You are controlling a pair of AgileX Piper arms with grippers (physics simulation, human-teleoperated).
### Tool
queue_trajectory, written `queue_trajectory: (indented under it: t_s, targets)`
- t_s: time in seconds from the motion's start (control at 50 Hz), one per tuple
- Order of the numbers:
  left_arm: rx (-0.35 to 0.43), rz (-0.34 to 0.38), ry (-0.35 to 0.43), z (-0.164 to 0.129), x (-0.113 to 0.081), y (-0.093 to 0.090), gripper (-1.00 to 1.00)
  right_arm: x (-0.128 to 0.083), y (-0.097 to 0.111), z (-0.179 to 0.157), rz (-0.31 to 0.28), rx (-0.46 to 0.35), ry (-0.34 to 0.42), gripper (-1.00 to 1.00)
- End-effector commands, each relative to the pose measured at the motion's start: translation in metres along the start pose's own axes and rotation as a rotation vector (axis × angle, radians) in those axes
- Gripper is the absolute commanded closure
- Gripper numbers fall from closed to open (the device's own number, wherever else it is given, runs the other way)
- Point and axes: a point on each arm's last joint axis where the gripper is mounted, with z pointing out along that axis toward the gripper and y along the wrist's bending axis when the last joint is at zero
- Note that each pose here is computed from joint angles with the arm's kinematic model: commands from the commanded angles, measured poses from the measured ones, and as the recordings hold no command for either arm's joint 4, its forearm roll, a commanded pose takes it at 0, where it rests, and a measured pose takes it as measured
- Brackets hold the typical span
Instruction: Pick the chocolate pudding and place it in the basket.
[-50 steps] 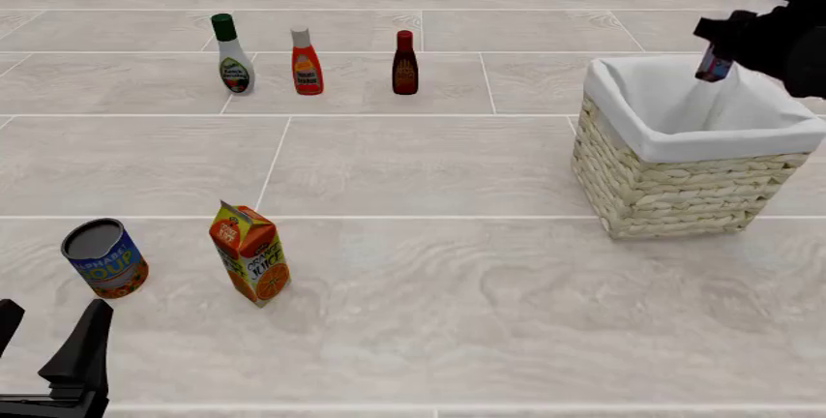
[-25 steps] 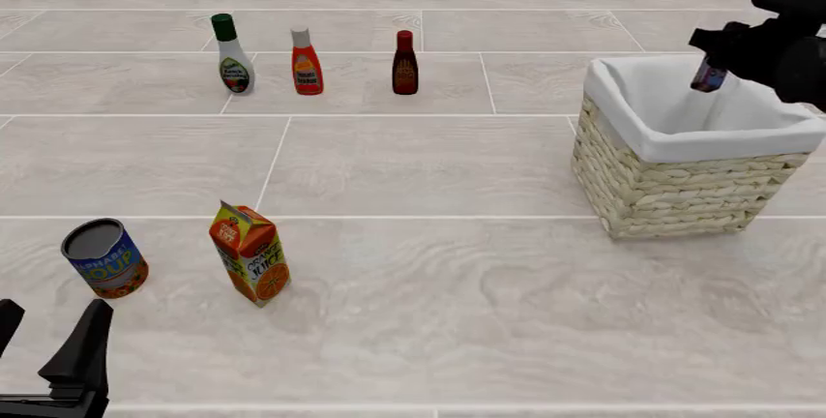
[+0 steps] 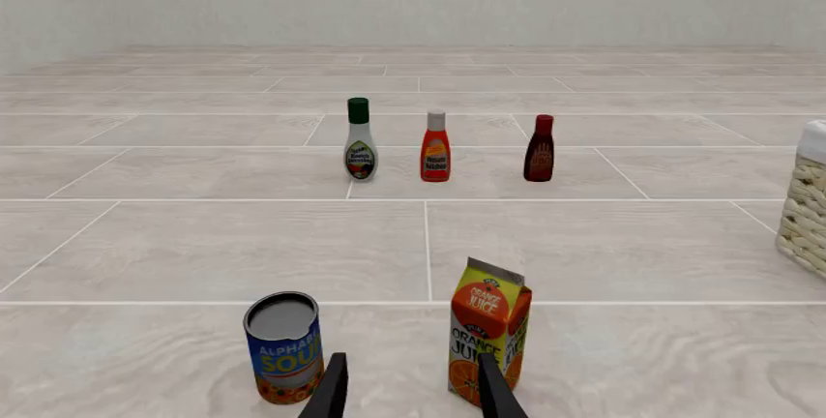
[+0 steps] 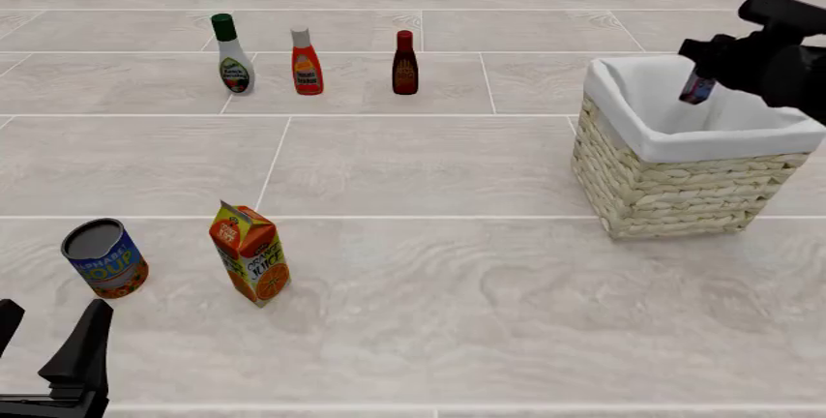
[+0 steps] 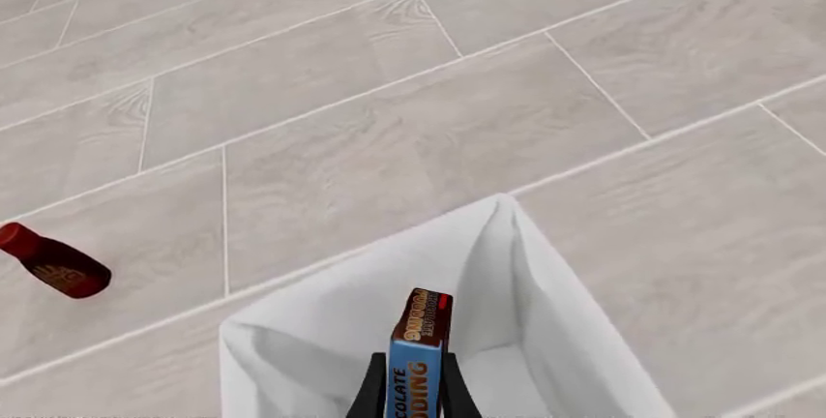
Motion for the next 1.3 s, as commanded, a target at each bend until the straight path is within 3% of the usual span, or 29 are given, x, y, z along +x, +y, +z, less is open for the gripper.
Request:
queue_trajectory:
  t_s: [0.02, 0.58, 0.6, 1.3]
  targets:
    - [0.000, 0.000, 0.000, 0.0000, 0.0000, 0.0000, -1.00, 0.0039, 0.0014, 0.0037, 0.023, -0.001, 0.016, 1.00]
    - [0.000, 0.000, 0.000, 0.0000, 0.0000, 0.0000, -1.00, 0.0001, -0.0032, 0.0009, 0.027, 0.007, 0.002, 1.00]
    - [0.000, 0.000, 0.000, 0.0000, 0.0000, 0.0000, -1.00, 0.0000, -0.0033, 0.0008, 0.028, 0.007, 0.002, -1.00]
    - [0.000, 0.000, 0.000, 0.0000, 0.0000, 0.0000, -1.00, -0.0018, 0.0019, -0.0006, 0.029, -0.004, -0.005, -1.00]
